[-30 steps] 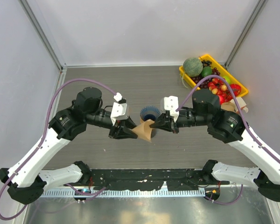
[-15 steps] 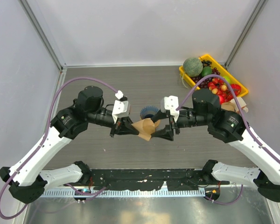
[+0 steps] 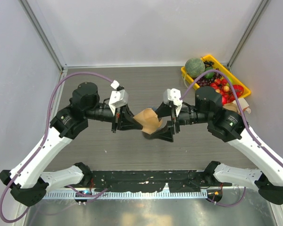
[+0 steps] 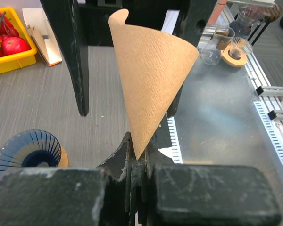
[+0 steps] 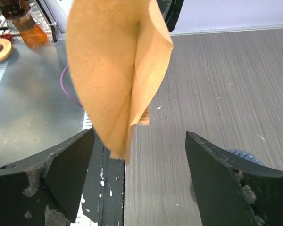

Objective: Place the coffee filter in the dripper

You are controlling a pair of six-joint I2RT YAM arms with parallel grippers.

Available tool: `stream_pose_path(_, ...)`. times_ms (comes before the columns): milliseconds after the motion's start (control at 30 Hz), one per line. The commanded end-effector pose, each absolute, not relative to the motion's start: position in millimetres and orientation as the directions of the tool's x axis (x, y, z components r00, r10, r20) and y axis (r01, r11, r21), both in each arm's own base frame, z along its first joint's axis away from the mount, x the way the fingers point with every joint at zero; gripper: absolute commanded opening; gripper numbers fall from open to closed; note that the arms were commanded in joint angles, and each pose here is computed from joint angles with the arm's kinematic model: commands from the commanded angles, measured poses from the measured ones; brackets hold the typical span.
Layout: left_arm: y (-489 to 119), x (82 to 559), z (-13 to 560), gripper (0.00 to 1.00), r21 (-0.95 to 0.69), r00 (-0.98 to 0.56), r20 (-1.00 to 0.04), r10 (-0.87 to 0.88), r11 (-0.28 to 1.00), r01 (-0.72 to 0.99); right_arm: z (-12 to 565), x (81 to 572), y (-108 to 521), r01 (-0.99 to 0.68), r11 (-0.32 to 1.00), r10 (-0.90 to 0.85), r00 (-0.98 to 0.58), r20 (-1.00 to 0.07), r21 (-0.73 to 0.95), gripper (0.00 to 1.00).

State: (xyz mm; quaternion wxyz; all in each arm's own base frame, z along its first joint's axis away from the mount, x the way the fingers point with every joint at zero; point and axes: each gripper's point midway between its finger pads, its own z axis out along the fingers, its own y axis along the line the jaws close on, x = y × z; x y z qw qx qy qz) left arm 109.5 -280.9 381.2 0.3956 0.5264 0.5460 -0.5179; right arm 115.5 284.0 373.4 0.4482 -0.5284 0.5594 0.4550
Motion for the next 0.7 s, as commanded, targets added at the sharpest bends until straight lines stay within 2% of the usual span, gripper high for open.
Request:
stream_pose_path(0,-287,117,405,0.00,-0.156,-0.149,-0.985,0.088,-0.077,0.985,393,119,298,-0.999,0.003,-0.101,-0.045,-0.994,0.045,0.80)
stream_pose_path(67,-288,117,409,0.01,-0.167,-0.162,-0.984,0.076,-0.074,0.983,393,121,301,-0.999,0.008,-0.099,-0.036,-0.994,0.036,0.66)
stream_pose_path(100,-288,118,408,0.02,-0.178,-0.173,-0.982,0.075,-0.072,0.981,391,122,302,-0.999,0.009,-0.103,-0.034,-0.994,0.033,0.53)
stream_pose_path(200,-289,120,410,0.05,-0.194,-0.190,-0.980,0.067,-0.062,0.979,386,124,302,-1.000,0.018,-0.119,-0.014,-0.993,0.012,0.33)
stream_pose_path(233,-288,121,411,0.09,-0.200,-0.196,-0.979,0.063,-0.058,0.978,384,124,301,-1.000,0.019,-0.127,-0.015,-0.992,0.012,0.22)
stream_pose_path(300,-287,123,412,0.18,-0.210,-0.207,-0.977,0.057,-0.046,0.977,381,124,300,-1.000,0.019,-0.135,-0.010,-0.991,0.007,0.08)
stream_pose_path(333,-287,123,414,0.22,-0.212,-0.210,-0.976,0.053,-0.043,0.976,380,125,300,-1.000,0.023,-0.137,-0.008,-0.991,0.005,0.05)
stream_pose_path(500,-288,123,424,0.43,-0.224,-0.222,-0.974,0.041,-0.045,0.974,375,125,299,-1.000,0.025,-0.153,-0.014,-0.988,0.011,0.05)
stream_pose_path(667,-290,124,435,0.44,-0.222,-0.222,-0.975,0.015,-0.052,0.974,369,125,301,-1.000,0.015,-0.164,-0.026,-0.986,0.024,0.05)
